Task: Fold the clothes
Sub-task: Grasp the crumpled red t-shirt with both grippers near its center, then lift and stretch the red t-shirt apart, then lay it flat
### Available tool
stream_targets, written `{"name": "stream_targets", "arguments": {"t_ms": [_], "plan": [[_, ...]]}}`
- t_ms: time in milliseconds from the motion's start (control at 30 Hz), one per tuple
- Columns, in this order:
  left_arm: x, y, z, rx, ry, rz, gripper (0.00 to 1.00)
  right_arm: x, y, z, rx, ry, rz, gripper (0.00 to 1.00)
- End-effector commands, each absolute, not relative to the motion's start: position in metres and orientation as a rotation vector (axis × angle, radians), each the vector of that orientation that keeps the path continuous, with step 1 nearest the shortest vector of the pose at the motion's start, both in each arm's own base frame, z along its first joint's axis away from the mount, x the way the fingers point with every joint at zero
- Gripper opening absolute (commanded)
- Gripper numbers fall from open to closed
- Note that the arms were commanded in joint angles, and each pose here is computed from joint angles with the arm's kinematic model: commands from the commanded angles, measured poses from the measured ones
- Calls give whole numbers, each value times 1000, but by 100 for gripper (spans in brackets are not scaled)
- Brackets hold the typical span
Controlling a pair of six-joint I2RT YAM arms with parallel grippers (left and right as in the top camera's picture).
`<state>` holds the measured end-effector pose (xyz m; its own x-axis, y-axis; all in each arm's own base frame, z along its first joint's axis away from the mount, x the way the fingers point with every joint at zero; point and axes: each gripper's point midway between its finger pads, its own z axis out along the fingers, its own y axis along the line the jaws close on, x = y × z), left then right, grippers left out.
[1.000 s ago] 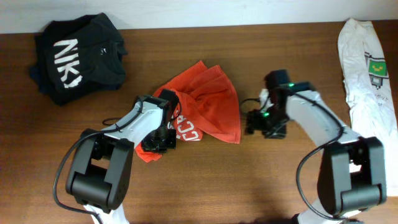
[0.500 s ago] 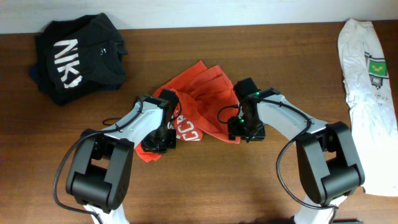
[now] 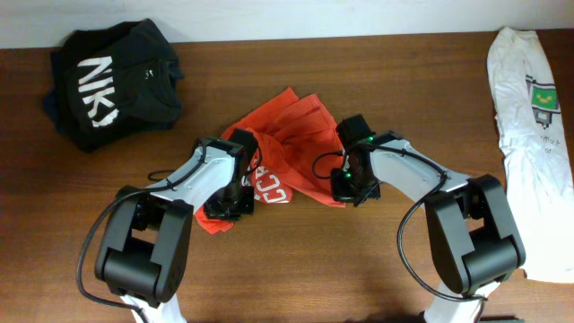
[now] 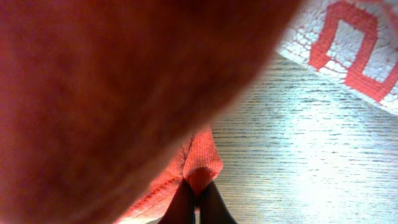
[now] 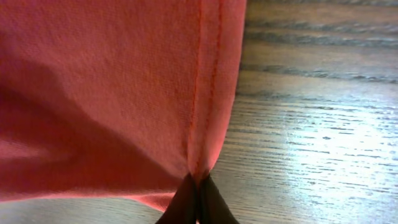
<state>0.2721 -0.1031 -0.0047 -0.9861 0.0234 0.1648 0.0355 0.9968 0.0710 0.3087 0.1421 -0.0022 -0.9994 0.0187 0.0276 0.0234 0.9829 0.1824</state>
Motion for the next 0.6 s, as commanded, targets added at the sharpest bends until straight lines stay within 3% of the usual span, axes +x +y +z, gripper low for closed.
{"name": "stream_targets", "arguments": {"t_ms": [0, 133, 300, 433, 567], "plan": [[270, -101, -23, -44, -2959, -136, 0, 306, 141, -5, -51, -3092, -261, 4], [269, -100, -3, -59, -2936, -145, 0, 321, 133, 32, -60, -3130, -165, 4], [272, -110, 68, -116, -3066, -78, 0, 339, 109, 136, -173, -3285, -123, 4], [263, -108, 167, -121, -3308, 69, 0, 338, 71, 232, -344, -3429, -205, 4], [235, -95, 299, -122, -3622, 301, 0, 307, 35, 324, -454, -3576, -241, 4]]}}
